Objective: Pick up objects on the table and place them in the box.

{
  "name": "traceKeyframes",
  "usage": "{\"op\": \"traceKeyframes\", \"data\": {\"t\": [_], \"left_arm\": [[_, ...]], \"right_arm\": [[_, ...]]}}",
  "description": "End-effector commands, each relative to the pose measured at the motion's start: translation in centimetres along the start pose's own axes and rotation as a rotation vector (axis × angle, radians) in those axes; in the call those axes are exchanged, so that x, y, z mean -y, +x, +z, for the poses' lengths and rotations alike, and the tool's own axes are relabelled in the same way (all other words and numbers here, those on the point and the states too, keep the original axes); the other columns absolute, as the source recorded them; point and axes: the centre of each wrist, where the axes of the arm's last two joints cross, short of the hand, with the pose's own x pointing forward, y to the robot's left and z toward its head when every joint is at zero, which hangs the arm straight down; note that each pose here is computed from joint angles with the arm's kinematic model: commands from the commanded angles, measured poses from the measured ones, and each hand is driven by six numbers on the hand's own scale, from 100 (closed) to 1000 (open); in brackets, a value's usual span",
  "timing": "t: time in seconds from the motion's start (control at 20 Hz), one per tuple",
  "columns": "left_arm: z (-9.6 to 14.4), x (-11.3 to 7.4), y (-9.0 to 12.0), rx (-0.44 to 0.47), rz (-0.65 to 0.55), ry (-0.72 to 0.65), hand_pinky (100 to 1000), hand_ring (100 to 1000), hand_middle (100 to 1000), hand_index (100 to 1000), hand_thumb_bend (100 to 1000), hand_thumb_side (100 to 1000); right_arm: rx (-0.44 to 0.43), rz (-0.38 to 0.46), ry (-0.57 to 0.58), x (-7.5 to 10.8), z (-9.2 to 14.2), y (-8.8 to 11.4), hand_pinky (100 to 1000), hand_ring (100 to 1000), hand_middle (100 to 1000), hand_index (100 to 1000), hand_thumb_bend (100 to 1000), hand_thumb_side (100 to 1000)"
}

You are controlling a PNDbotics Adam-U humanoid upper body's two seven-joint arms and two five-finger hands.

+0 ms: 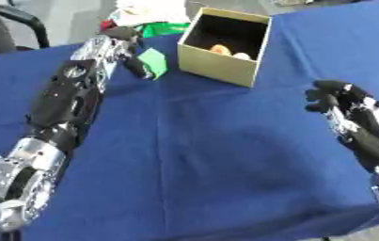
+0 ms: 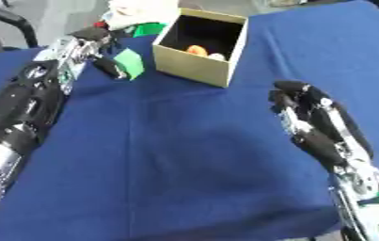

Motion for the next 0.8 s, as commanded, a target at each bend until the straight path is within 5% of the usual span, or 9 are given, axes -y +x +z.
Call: {"op": "traceKeyframes", "data": {"t": [0.05,0.35,0.8], "left_arm": [[0.1,-0.9,-0.3,-0.007,0.013,0.017,674,566,651,836,513,370],[0.0,-0.1,0.0,0.006,0.020,-0.015,657,524,594,783,469,328],[0.1,-0.2,0.0,-0.003,0.014,0.075,579,442,459,677,326,105]], "right_arm": [[0.023,0.008,-0.003,0.3,-0.3,0.6,743,834,613,797,100,451],[0.024,0.006,-0.003,0.3,-0.4,0.7,744,834,613,796,100,451],[0.021,0.005,-0.007,0.4,-0.3,0.6,744,834,612,796,100,452]]}}
